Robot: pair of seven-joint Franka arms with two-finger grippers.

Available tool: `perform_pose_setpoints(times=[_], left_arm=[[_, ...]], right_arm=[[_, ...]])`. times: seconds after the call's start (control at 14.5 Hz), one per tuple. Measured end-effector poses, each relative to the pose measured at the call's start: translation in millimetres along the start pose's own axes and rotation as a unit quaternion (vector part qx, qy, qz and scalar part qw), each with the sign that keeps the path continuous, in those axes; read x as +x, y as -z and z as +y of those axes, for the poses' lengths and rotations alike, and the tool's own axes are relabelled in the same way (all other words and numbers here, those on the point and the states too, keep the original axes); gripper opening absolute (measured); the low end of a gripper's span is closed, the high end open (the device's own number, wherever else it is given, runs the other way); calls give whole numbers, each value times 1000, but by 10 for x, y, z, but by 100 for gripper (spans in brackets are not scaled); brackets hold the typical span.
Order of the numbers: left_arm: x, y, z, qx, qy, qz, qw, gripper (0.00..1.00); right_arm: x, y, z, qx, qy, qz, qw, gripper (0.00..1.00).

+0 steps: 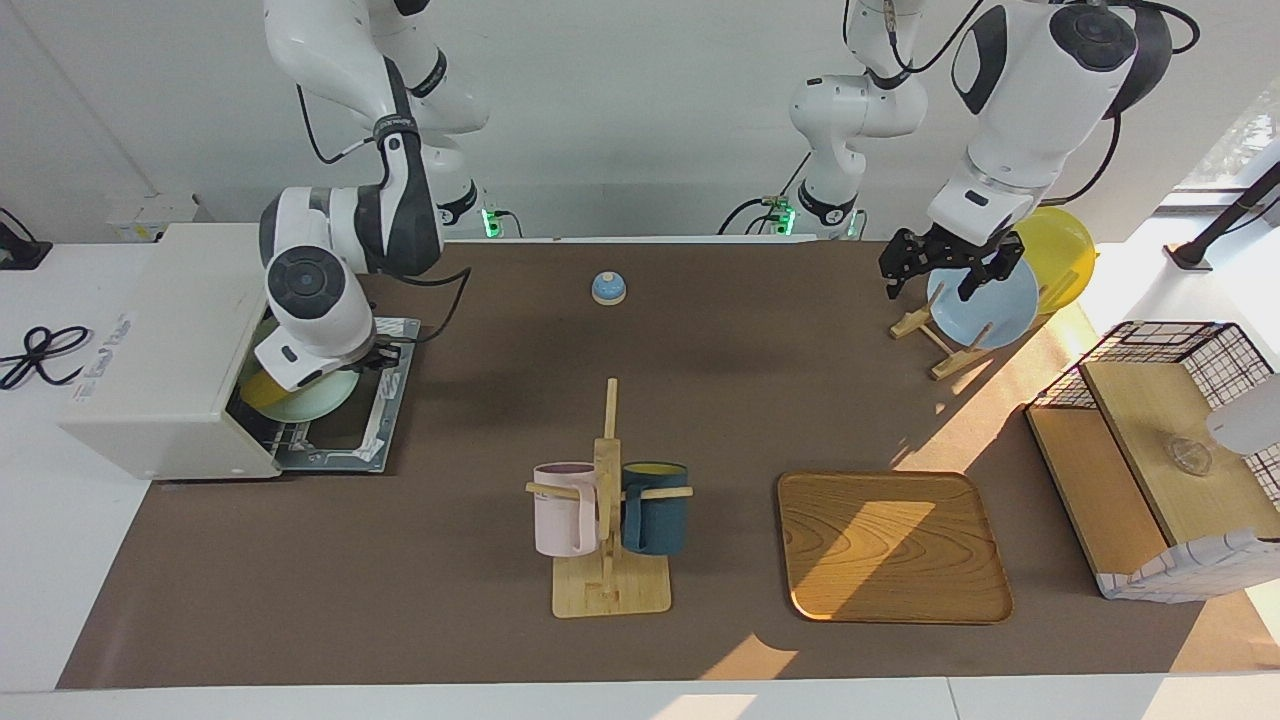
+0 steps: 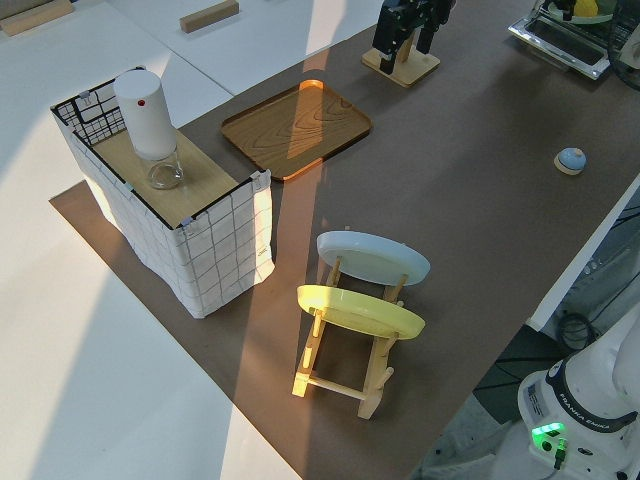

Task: Put corn in oven
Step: 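Push the corn into the oven with the right gripper and release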

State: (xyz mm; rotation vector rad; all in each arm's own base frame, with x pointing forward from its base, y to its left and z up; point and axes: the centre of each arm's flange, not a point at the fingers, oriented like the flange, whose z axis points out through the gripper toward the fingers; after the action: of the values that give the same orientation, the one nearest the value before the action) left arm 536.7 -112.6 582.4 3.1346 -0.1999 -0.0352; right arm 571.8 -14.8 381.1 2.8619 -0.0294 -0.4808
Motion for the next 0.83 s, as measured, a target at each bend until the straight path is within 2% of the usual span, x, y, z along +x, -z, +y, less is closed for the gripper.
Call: perform_pose_setpoints(times=[0.34,0.41,0.62,0.83], left_arm=[[0,0,0,0,0,0,1000,100],[0,1,0,0,0,0,1000,100],[-1,1,0,0,0,0,1000,100],[-1,2,0,0,0,0,1000,100]], right_arm=[[-97,-220,245,9,6,3,1000,2],[-100,-223,224,9,8,3,1000,8],[-87,-229,200,10,11,9,1000,37],[-67,-76,80,11,19,23,999,37]])
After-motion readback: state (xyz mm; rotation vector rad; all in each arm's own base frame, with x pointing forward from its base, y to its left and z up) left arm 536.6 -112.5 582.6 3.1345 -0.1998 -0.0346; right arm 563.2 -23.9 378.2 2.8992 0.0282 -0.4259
